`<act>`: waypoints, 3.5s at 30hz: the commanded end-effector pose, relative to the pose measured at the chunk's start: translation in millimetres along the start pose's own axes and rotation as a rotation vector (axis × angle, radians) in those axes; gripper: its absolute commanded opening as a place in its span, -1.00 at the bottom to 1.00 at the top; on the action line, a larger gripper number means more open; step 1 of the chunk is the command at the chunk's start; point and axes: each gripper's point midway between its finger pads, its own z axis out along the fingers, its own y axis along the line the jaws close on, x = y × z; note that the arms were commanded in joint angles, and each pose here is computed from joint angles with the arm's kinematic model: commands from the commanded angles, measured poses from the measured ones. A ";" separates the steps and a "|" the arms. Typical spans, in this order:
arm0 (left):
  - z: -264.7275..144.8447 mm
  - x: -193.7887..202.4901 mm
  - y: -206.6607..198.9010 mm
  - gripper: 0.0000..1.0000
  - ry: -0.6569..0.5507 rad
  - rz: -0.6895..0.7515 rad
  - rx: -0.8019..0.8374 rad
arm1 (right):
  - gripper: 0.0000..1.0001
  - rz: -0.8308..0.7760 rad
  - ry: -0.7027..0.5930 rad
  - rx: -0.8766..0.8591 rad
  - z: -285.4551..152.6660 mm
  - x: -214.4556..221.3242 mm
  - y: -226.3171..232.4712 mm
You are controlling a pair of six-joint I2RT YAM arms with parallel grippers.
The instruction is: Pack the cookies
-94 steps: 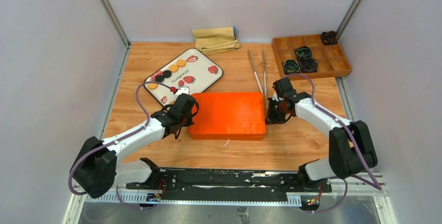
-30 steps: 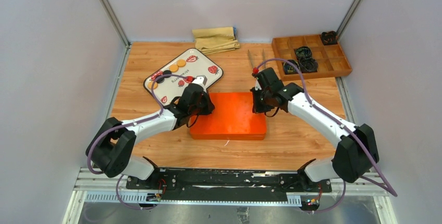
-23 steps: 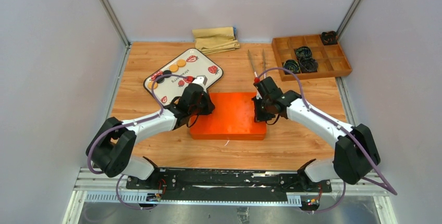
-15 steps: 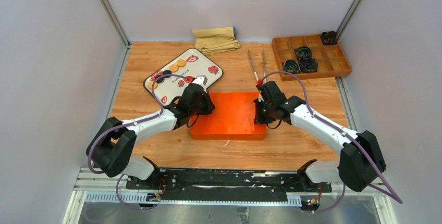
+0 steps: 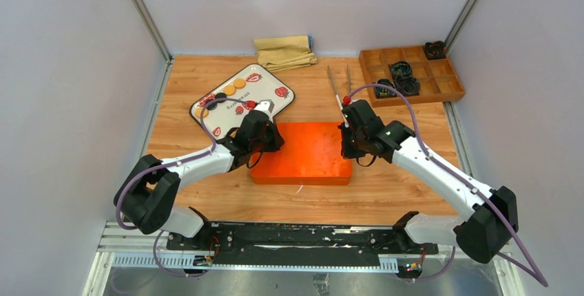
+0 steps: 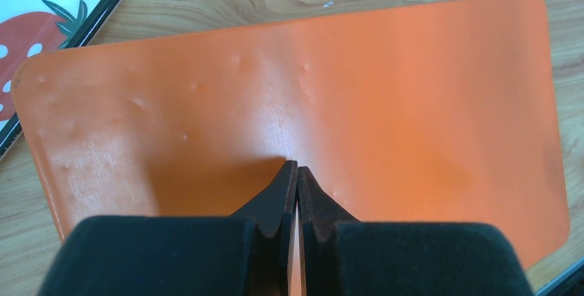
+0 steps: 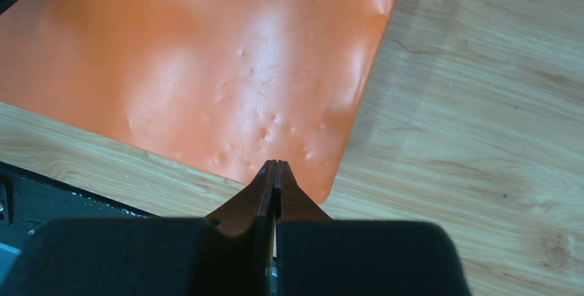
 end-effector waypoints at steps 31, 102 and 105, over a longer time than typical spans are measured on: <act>-24.5 7.2 19.2 -0.85 0.075 0.097 -0.107 | -1.00 -0.048 0.026 0.192 20.7 -26.6 -22.5; -44.8 -46.0 121.7 -1.00 0.032 -0.129 -0.483 | -0.73 0.076 0.164 -0.024 269.8 -165.2 11.1; -44.6 -47.0 119.9 -1.00 0.031 -0.125 -0.472 | -0.73 0.053 0.189 0.067 256.0 -155.1 -9.6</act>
